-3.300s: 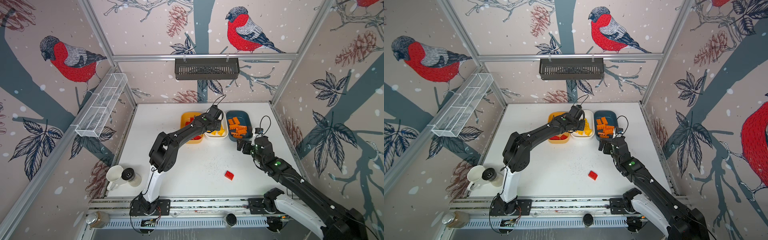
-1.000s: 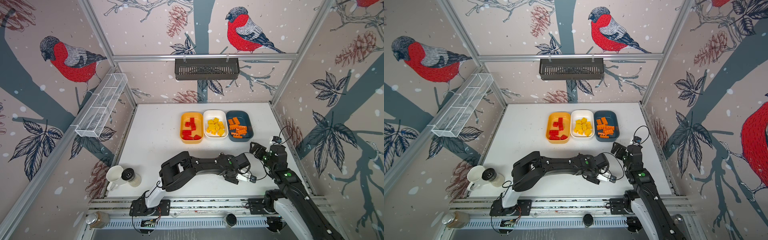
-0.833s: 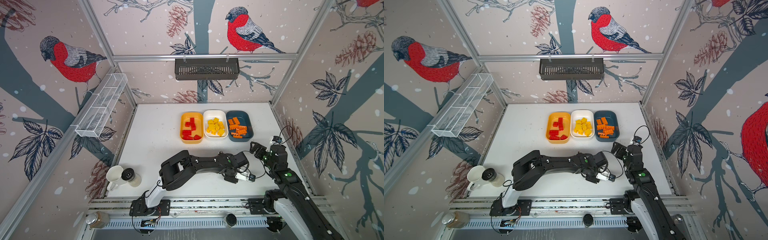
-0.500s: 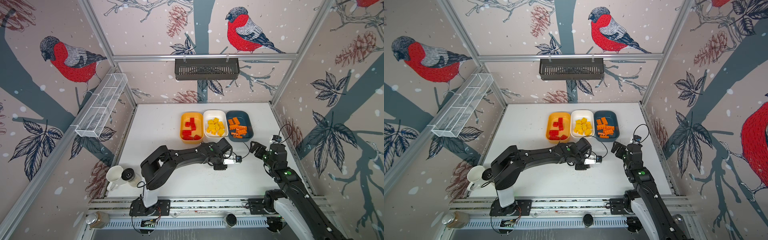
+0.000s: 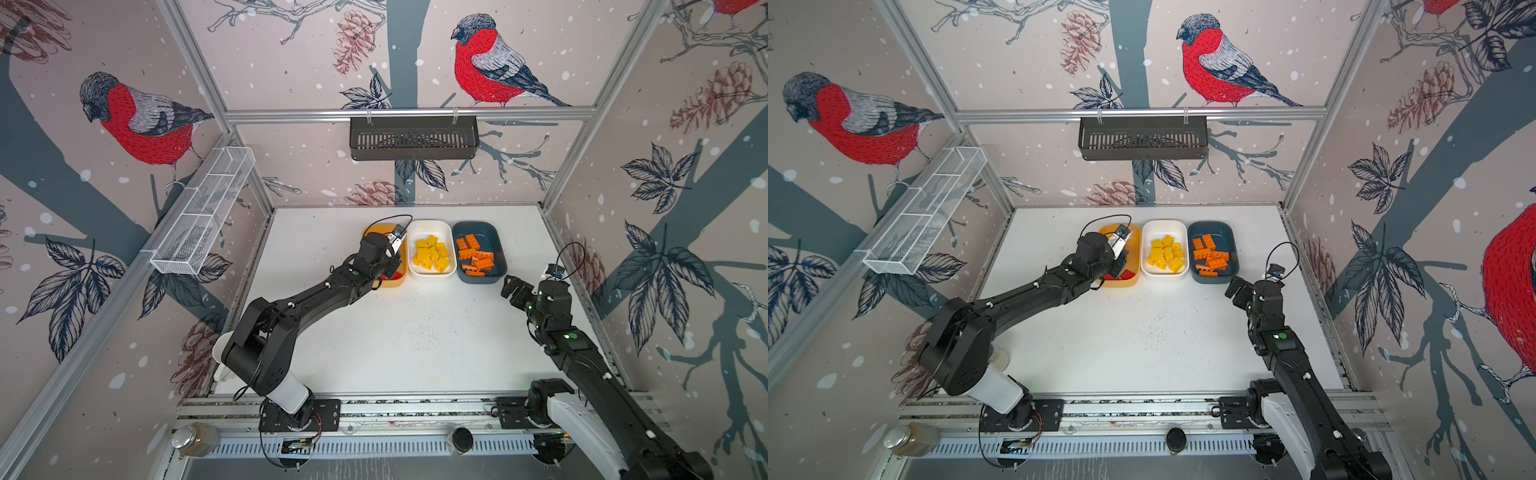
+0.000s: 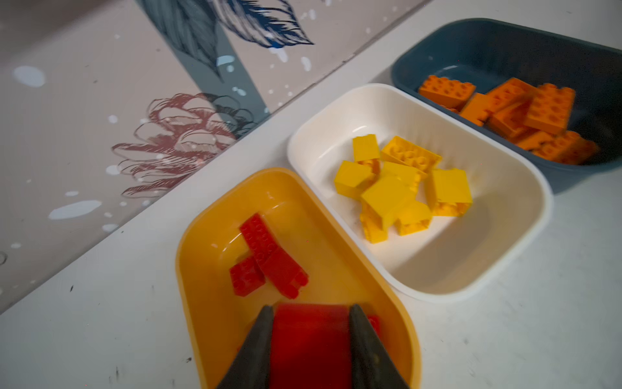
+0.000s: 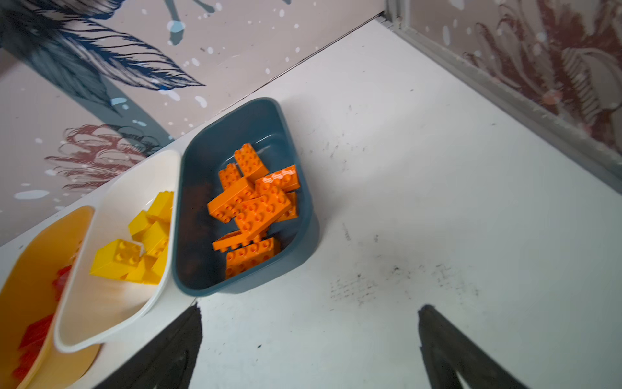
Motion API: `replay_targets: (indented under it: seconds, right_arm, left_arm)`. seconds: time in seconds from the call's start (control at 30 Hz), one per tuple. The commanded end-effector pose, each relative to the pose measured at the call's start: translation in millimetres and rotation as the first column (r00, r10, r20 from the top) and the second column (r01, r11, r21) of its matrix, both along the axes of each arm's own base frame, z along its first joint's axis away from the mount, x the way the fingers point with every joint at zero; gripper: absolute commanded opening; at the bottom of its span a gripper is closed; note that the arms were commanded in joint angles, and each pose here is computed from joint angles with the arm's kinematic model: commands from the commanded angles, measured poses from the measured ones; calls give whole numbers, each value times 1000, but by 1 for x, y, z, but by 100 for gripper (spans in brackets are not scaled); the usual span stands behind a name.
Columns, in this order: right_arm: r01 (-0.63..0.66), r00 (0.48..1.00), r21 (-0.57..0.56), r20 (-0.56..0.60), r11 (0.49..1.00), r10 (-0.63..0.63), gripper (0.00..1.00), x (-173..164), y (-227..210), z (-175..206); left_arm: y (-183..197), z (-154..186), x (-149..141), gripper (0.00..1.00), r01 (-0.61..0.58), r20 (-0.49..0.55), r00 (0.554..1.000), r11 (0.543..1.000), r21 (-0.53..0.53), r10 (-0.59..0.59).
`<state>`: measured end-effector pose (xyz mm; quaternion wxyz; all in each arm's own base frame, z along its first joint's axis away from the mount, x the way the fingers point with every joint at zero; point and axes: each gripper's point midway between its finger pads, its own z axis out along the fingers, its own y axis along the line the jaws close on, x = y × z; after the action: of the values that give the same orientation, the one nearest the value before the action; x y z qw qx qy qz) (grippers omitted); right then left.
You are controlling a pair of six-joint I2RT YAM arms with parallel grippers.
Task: Sort the legos into containers by color
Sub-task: Place the lego in the container, then reset both arms
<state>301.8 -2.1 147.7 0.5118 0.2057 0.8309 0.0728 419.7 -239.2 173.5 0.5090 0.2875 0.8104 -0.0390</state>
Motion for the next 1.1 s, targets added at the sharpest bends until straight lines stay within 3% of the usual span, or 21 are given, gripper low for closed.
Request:
replay_targets:
  seconds: [0.0, 0.03, 0.13, 0.2, 0.37, 0.57, 0.7, 0.77, 0.9, 1.07]
  right_arm:
    - [203, 976, -127, 101, 971, -191, 99, 11, -47, 22]
    - [239, 968, -139, 105, 961, -226, 99, 12, -57, 19]
    - [294, 954, -130, 102, 947, -282, 100, 21, -78, 1]
    - [280, 959, -159, 93, 947, -268, 100, 31, -79, -11]
    - [239, 971, -272, 81, 932, -226, 100, 48, -78, -35]
    - [97, 978, -352, 206, 931, -24, 99, 74, -48, -13]
    - [-58, 958, -388, 237, 920, 161, 100, 78, -16, -23]
    - [-43, 946, -390, 281, 920, 164, 100, 71, -14, -21]
    - [-52, 950, -388, 264, 920, 166, 99, 73, -15, -22]
    - [-55, 953, -389, 255, 920, 165, 99, 73, -14, -24]
  left_arm:
    - [20, 7, 31, 35, -173, 9, 984, 978, -113, 176]
    - [20, 3, 35, 41, -186, -13, 983, 975, -121, 186]
    - [23, -6, 41, 81, -226, -45, 974, 967, -122, 222]
    - [33, 1, 38, 94, -261, -16, 965, 953, -152, 261]
    - [107, 13, 25, 96, -419, 13, 900, 873, -250, 436]
    - [247, -21, -6, 96, -746, 28, 650, 644, -167, 760]
    - [298, -50, -28, 96, -823, 40, 553, 553, -133, 832]
    - [302, -55, -31, 97, -805, 62, 570, 572, -156, 819]
    - [289, -42, -28, 98, -714, 179, 646, 670, -204, 742]
    - [282, -31, -45, 98, -664, 251, 661, 707, -243, 707]
